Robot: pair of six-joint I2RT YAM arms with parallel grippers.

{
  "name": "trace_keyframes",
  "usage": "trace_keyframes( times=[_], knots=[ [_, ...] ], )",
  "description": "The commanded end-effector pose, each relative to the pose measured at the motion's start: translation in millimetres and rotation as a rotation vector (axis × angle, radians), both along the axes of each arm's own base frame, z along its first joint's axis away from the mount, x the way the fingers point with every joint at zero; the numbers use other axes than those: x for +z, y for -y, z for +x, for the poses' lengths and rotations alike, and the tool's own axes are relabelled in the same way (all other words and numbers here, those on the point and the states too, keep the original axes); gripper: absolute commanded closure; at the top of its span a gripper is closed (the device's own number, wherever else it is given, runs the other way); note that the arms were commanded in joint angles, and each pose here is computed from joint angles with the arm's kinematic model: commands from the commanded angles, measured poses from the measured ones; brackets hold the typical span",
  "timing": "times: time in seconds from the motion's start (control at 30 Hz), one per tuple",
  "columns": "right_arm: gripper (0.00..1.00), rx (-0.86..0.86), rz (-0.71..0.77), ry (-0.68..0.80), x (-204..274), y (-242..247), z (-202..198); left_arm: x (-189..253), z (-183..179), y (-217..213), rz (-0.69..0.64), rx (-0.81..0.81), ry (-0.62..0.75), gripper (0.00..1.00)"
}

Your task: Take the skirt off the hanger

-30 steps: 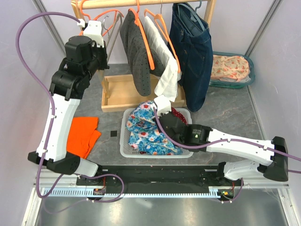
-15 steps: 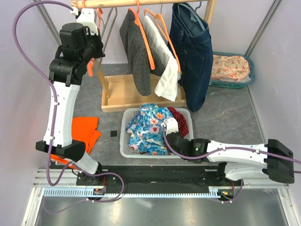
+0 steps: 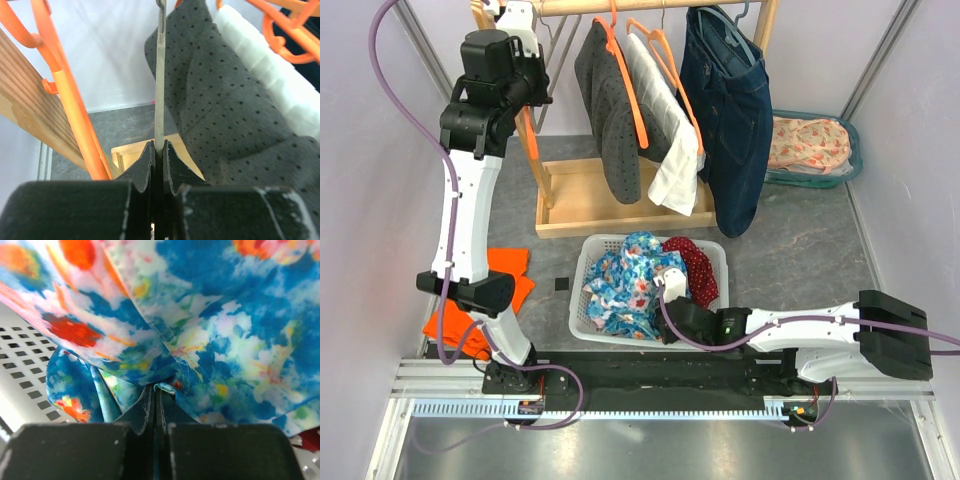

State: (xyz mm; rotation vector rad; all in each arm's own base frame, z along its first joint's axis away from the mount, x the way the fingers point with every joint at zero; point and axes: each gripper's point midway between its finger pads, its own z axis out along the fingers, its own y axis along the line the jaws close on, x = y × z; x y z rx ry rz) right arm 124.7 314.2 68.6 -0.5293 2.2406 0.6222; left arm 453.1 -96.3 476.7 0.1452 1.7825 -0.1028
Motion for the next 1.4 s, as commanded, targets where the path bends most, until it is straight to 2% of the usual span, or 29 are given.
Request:
trace_keyframes(
  times=[0.0,0.23,0.3,0.37,0.43,0.47,0.57,0.63,0.67,0.77,0.93,1.0,1.07,1.13,1.23,1.37],
  knots=[
    [1.0,0.039,0.047,-0.061,-11.7,-11.8,-18.1,22.5,5.5,-12.5,0.013,0.057,0.079,0.98],
    [1.0,0.051,0.049,-0.072,-13.8,-16.4,-23.4,16.4,9.3,-19.5,0.033,0.098,0.068,0.98],
    [0.98,0.027,0.031,-0.05,-6.9,-12.6,-17.9,15.4,5.7,-22.5,0.038,0.107,0.064,0.73],
    [0.88,0.002,0.01,-0.018,1.7,-7.7,-11.5,11.3,3.1,-22.9,0.042,0.105,0.052,0.4],
    [0.77,-0.032,0.002,0.023,18.4,-1.8,-2.9,17.0,-4.6,-24.4,0.032,0.107,0.063,0.28],
    [0.65,-0.038,0.004,0.039,26.1,-0.5,0.0,18.1,-8.0,-23.6,0.027,0.101,0.064,0.16],
    [0.39,-0.059,-0.016,0.087,58.4,10.2,8.0,31.1,-23.0,-22.0,0.009,0.073,0.092,0.03],
    [0.27,-0.055,0.015,0.11,89.5,5.1,10.7,45.5,-36.4,-18.4,-0.037,0.057,0.123,0.0],
    [0.23,-0.044,-0.005,0.12,98.2,11.3,10.8,50.8,-41.6,-14.2,-0.048,0.035,0.135,0.0],
    [0.14,0.02,0.062,0.12,148.5,1.5,4.6,72.5,-65.2,-1.6,-0.083,-0.024,0.188,0.01],
    [0.09,0.173,0.091,0.099,189.8,-8.7,-14.2,92.8,-95.3,28.3,-0.118,-0.117,0.238,0.0],
    [0.09,0.29,0.134,0.098,207.8,-15.8,-30.0,94.2,-99.9,44.9,-0.112,-0.156,0.245,0.01],
    [0.1,0.325,0.178,0.132,229.0,-17.6,-32.0,91.3,-97.2,53.9,-0.102,-0.166,0.24,0.0],
    [0.12,0.226,0.191,0.232,246.2,-12.7,-8.2,90.5,-93.8,64.8,-0.103,-0.181,0.243,0.0],
    [0.16,0.089,0.136,0.322,240.0,-3.0,35.5,79.8,-75.0,79.8,-0.098,-0.178,0.224,0.0],
    [0.09,0.016,0.099,0.334,207.4,-12.2,81.4,65.8,-51.2,100.6,-0.089,-0.17,0.198,0.0]
  ],
)
